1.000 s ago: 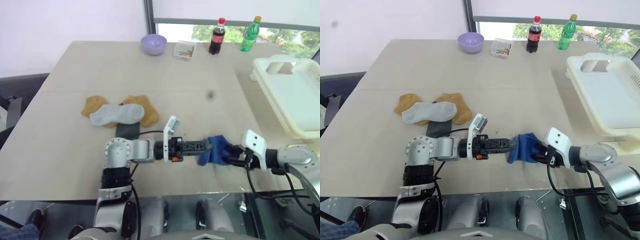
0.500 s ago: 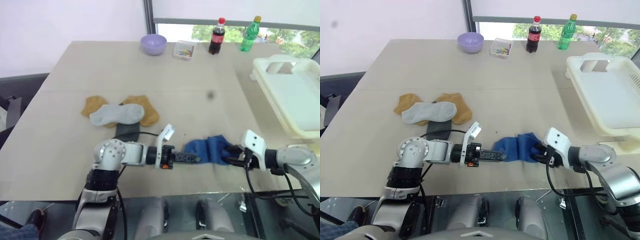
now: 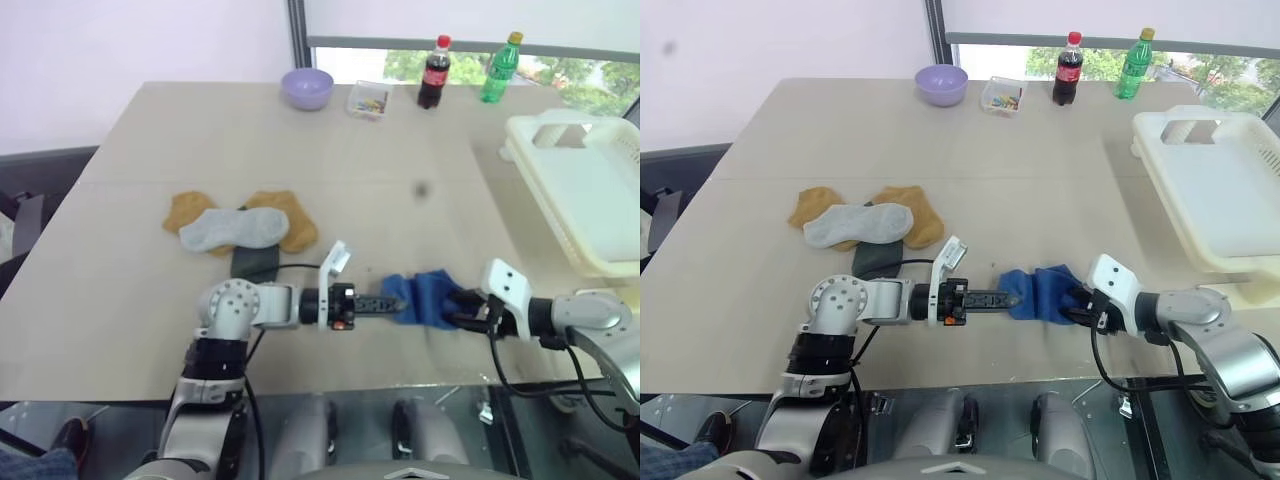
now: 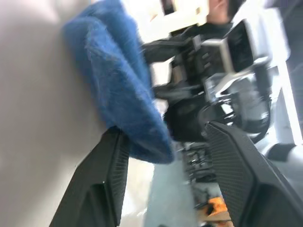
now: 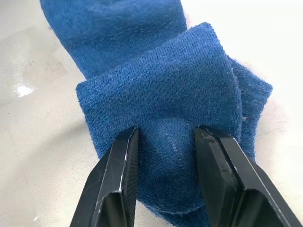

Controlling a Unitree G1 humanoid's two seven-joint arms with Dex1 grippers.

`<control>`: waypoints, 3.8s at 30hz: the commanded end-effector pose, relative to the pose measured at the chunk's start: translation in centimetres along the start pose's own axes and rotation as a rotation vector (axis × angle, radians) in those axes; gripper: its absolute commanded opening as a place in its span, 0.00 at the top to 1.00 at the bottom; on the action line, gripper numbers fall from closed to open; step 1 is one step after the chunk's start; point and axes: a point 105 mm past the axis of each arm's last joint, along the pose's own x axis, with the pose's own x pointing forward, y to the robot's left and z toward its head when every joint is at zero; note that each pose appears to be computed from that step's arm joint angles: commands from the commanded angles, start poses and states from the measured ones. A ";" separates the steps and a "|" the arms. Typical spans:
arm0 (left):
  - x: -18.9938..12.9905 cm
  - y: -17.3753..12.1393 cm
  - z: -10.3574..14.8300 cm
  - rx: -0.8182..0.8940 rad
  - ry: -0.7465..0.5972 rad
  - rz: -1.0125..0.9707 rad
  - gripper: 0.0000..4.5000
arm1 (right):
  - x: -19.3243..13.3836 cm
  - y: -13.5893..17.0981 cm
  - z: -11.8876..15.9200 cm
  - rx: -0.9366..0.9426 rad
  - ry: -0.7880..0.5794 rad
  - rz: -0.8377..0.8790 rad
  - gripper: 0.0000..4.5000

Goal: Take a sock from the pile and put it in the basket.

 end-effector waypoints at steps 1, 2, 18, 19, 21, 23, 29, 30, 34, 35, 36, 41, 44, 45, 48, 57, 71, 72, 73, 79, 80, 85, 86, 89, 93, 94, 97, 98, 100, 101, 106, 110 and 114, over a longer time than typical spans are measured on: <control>0.6 -0.8 0.7 0.012 -0.020 -0.048 0.42 | -0.3 -0.2 0.7 -0.025 -0.012 -0.012 0.58; 0.7 -0.8 0.8 0.011 -0.022 -0.054 0.42 | -0.3 -0.2 0.7 -0.026 -0.012 -0.011 0.58; 3.9 -2.5 1.7 0.024 -0.003 -0.184 0.42 | -0.5 -0.3 0.9 -0.028 -0.012 -0.020 0.58; 4.0 -2.4 1.6 0.025 0.002 -0.183 0.42 | -0.5 -0.2 1.0 -0.028 -0.013 -0.020 0.58; 4.2 -2.3 1.5 0.022 0.005 -0.183 0.42 | -0.5 -0.2 1.0 -0.027 -0.014 -0.021 0.58; 4.3 -2.3 1.3 0.022 0.016 -0.187 0.42 | -0.6 -0.2 1.0 -0.028 -0.013 -0.024 0.58; 4.6 -2.1 0.6 0.029 0.070 -0.197 0.42 | -0.4 -0.4 1.1 -0.033 -0.015 -0.029 0.58; 4.7 -2.0 0.5 0.031 0.075 -0.194 0.42 | -0.3 -0.3 1.2 -0.033 -0.017 -0.028 0.58; 5.1 -1.7 0.4 0.047 0.108 -0.191 0.42 | -0.1 -0.3 1.4 -0.038 -0.025 -0.025 0.58; 5.2 -1.4 0.4 0.055 0.112 -0.182 0.42 | -0.2 -0.3 1.5 -0.040 -0.029 -0.026 0.58; 5.4 -1.2 0.5 0.059 0.115 -0.176 0.42 | -0.2 -0.3 1.7 -0.041 -0.031 -0.028 0.58; 6.2 -0.7 0.9 0.069 0.113 -0.184 0.42 | -0.6 -0.2 2.3 -0.040 -0.045 -0.034 0.58; 6.5 -0.4 1.0 0.077 0.117 -0.190 0.42 | -0.8 -0.1 2.6 -0.040 -0.053 -0.038 0.58; 6.5 -0.3 1.0 0.082 0.121 -0.191 0.42 | -0.9 0.0 2.7 -0.040 -0.053 -0.039 0.58; 6.7 -0.7 1.0 0.090 0.125 -0.223 0.42 | -1.8 -0.3 3.0 -0.042 -0.054 -0.067 0.58; 7.4 0.0 0.2 0.108 0.166 -0.237 0.42 | -4.5 -3.1 2.8 0.035 -0.065 -0.174 0.58; 7.8 0.2 0.3 0.101 0.153 -0.235 0.43 | -2.6 -2.2 5.5 0.200 -0.225 -0.086 0.02; 7.8 0.2 0.3 0.104 0.154 -0.234 0.43 | -2.3 -2.1 5.1 0.199 -0.201 -0.083 0.02; 7.8 0.2 0.3 0.105 0.155 -0.234 0.43 | -2.1 -2.0 4.8 0.202 -0.186 -0.081 0.02; 7.9 0.2 0.4 0.109 0.153 -0.234 0.43 | -1.8 -4.2 3.0 0.250 -0.115 -0.212 0.02; 7.9 0.2 0.4 0.110 0.153 -0.234 0.43 | -1.9 -4.6 2.8 0.256 -0.108 -0.236 0.02; 7.9 0.3 0.3 0.111 0.155 -0.230 0.43 | -2.0 -5.1 0.2 0.359 -0.010 -0.280 0.02; 7.9 0.3 0.3 0.110 0.155 -0.230 0.43 | -1.9 -5.0 -0.1 0.376 0.000 -0.271 0.02; 7.9 0.3 0.3 0.110 0.151 -0.229 0.43 | -1.7 -4.2 -1.0 0.427 0.027 -0.233 0.02; 7.9 0.4 0.3 0.108 0.148 -0.227 0.43 | -2.3 -5.1 -0.7 0.461 -0.013 -0.278 0.02; 7.9 0.4 0.3 0.106 0.147 -0.228 0.43 | -2.7 -5.7 -0.3 0.458 -0.039 -0.304 0.02; 7.9 0.4 0.1 0.106 0.153 -0.228 0.43 | -3.8 -6.6 1.9 0.426 -0.128 -0.318 0.02; 7.9 0.4 0.1 0.106 0.154 -0.229 0.43 | -3.8 -6.5 2.6 0.417 -0.156 -0.299 0.02; 7.9 0.4 0.0 0.106 0.156 -0.228 0.43 | -3.5 -5.3 3.8 0.385 -0.197 -0.222 0.02; 7.9 0.5 0.0 0.106 0.157 -0.228 0.43 | -3.2 -4.7 4.0 0.376 -0.200 -0.184 0.02; 8.0 0.5 0.0 0.105 0.154 -0.226 0.43 | -1.7 -2.4 3.2 0.339 -0.125 -0.084 0.02; 8.1 0.4 0.1 0.106 0.151 -0.228 0.43 | -0.9 -2.6 1.5 0.343 -0.045 -0.123 0.02; 8.0 0.5 0.1 0.107 0.153 -0.227 0.43 | -1.0 -3.9 0.1 0.382 0.011 -0.220 0.02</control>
